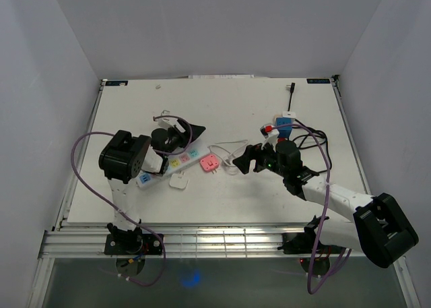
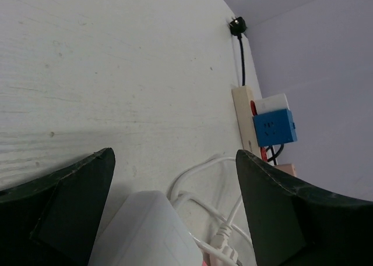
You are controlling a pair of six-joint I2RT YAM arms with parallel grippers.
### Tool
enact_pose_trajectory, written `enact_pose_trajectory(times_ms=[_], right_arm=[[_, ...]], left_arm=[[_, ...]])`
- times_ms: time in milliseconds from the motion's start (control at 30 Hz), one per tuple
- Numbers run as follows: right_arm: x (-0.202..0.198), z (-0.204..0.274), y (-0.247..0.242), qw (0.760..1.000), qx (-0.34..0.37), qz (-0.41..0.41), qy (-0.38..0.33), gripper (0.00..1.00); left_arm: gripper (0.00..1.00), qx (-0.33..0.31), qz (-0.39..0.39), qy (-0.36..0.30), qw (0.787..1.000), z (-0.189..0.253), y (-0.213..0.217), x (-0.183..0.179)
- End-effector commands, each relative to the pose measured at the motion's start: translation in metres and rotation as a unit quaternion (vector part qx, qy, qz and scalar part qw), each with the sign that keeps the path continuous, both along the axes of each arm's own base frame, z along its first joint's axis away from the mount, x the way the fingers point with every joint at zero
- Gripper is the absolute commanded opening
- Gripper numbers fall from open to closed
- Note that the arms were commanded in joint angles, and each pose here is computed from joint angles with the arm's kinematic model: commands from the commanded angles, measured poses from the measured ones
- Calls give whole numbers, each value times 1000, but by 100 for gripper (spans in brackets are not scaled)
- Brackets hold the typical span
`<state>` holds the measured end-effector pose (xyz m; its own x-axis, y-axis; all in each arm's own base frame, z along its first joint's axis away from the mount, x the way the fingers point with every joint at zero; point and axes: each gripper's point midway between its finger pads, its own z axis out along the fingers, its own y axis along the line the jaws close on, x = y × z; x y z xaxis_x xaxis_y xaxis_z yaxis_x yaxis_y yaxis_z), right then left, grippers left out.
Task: Insert the plug
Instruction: Move the socket to the center of the board.
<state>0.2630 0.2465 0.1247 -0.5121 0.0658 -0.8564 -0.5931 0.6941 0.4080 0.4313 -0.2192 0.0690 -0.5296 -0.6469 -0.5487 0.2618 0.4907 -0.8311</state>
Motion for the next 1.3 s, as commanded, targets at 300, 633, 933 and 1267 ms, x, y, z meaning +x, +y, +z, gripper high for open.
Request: enact_pose_trajectory(times_ms=[300,633,933,1267], right_arm=[[8,21,8,1000,10,7,-26,90],[4,25,8,999,16,16,-33,90],[2,28,2,999,16,8,-45,90],[-2,31,4,998,22,20,-52,90]], left_arm=[[98,85,166,92,978,35,93,11],[98,35,240,109,964,57,188,-38],[98,18,337,140,931,32,219,-90],[98,17,366,157,917,-3,227,-115]])
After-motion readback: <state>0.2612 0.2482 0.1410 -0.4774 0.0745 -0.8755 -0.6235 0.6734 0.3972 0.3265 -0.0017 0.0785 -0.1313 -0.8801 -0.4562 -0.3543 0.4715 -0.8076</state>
